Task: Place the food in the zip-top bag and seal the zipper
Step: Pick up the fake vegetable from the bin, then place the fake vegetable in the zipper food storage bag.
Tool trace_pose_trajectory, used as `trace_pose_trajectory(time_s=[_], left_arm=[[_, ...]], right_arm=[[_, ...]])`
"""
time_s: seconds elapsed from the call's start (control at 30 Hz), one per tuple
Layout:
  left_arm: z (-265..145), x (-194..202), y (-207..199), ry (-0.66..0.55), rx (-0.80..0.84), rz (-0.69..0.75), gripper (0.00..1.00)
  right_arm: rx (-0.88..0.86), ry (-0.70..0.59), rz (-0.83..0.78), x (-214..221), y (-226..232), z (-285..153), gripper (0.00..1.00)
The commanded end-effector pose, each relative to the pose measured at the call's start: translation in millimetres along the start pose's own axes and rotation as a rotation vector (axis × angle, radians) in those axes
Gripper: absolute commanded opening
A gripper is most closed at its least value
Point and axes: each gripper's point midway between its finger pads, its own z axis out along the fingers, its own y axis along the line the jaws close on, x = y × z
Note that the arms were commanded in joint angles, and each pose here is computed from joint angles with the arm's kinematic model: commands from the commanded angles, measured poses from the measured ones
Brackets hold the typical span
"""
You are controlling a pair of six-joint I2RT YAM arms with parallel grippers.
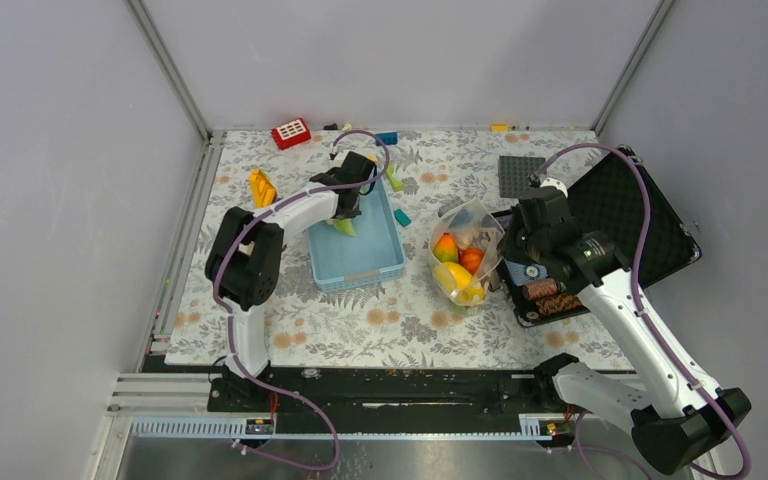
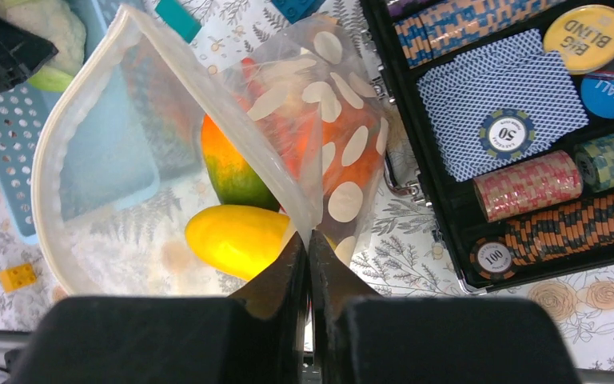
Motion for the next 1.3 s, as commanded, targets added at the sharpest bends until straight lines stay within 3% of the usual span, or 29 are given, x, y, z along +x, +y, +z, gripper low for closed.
trace_pose_trajectory(time_s=[0.0, 0.17, 0.33, 0.53, 0.83, 1.0, 1.27], left_arm=[[-9.8, -20.4, -2.8, -0.059, 0.034, -0.046, 0.00], [-38.6, -31.4, 1.9, -0.116, 0.090, -0.067, 0.00], [-78.5, -41.0, 9.8, -0.191, 0.170, -0.099, 0.00], [-126.3, -47.6, 11.2, -0.280, 0.318, -0.154, 0.00], [-206.0, -37.4, -9.4, -0.342, 0.657, -0.185, 0.00], [-247.4, -11.8, -33.0, -0.347, 0.878, -0.144, 0.00], [-253.3, 22.7, -16.2, -0.331, 0.873, -0.177, 0.00]], right_arm=[[-0.075, -0.004, -0.052, -4.8, 11.8, -6.4, 0.09], [-0.091, 0.006, -0.063, 0.6, 11.4, -7.7, 0.19], [-0.093, -0.010, -0.085, 1.1, 7.7, -11.5, 0.39], [-0.121, 0.000, -0.097, 6.0, 9.6, -13.5, 0.49], [-0.220, 0.011, -0.022, 6.7, 34.6, -0.1, 0.50], [-0.325, 0.020, 0.074, -0.2, 67.4, 15.5, 0.49], [-0.329, 0.020, -0.004, 2.3, 107.6, 22.0, 0.51]])
